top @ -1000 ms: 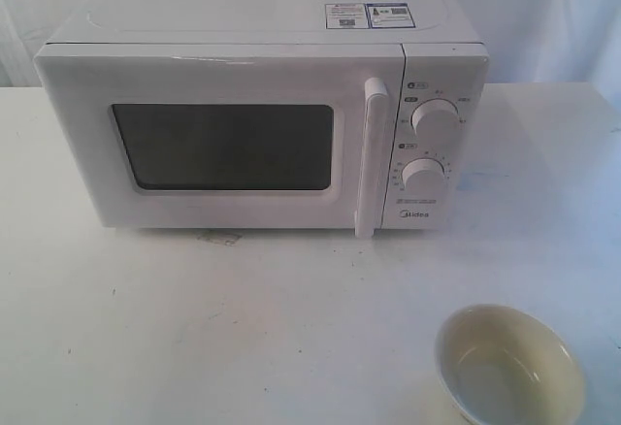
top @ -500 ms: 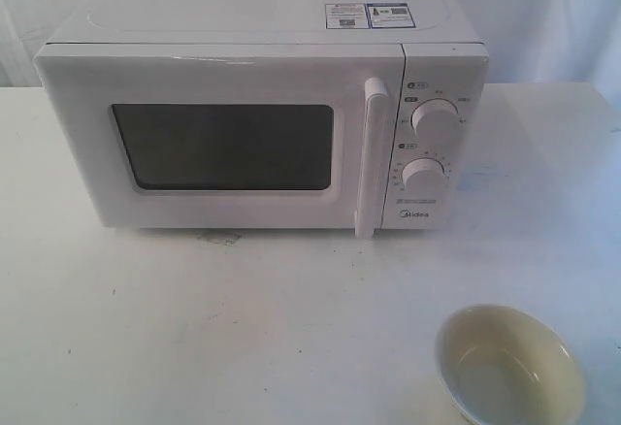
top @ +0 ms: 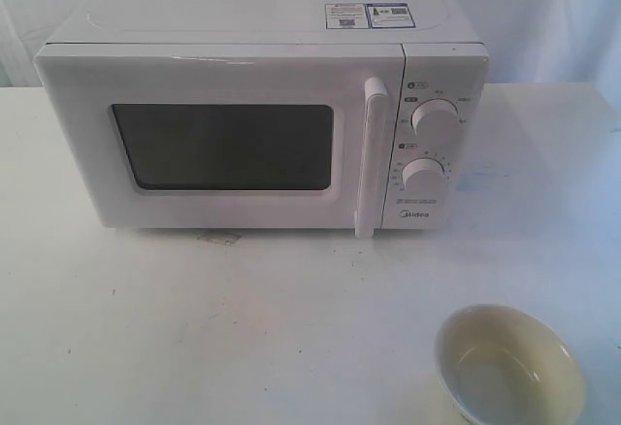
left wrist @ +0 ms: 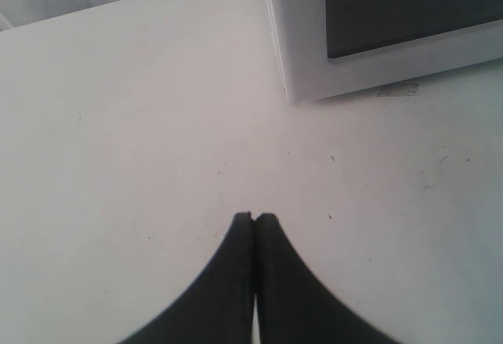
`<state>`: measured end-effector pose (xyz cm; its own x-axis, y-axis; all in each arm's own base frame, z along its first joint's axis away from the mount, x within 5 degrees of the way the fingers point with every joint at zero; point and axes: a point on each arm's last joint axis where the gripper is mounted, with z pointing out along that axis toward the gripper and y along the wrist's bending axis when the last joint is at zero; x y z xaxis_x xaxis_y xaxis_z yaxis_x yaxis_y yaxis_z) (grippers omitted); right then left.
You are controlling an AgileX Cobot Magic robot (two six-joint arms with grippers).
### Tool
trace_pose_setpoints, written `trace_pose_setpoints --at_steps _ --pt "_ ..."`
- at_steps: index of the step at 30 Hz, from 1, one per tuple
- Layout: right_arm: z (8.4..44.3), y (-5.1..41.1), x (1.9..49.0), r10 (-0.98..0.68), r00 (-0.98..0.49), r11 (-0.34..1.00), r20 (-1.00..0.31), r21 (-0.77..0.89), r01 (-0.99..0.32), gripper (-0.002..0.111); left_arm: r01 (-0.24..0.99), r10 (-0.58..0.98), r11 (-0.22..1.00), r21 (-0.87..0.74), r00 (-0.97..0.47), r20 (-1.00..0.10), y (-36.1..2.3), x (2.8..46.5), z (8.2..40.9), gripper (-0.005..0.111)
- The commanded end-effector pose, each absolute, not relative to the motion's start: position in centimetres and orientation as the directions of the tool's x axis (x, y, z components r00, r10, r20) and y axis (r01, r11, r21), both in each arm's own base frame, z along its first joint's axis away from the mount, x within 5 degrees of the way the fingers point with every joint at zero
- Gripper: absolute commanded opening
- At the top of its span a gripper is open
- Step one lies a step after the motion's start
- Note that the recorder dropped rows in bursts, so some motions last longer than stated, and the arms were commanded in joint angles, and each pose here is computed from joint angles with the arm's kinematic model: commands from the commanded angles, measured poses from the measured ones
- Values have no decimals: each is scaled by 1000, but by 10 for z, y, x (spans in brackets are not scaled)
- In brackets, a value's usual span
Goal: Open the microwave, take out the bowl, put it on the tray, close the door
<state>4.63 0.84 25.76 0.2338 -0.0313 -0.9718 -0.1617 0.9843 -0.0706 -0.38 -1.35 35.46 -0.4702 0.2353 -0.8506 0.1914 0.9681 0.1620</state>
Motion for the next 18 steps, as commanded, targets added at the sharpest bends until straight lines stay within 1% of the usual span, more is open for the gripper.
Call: trace_pose_setpoints --at_steps 1,6,12,18 --pt "253 8 47 -46 194 985 -980 -77 -152 0 193 238 967 164 -465 -853 -14 -5 355 0" --pt "247 8 48 -57 132 985 -990 -77 -155 0 193 238 967 164 -465 -853 -14 -5 355 0" --pt "232 8 49 -83 -13 984 -996 -79 -162 0 193 238 967 164 -465 -853 -14 -5 355 0" --pt "210 6 54 -88 -55 990 -995 -82 -115 0 193 238 967 164 -465 -853 -14 -5 355 0"
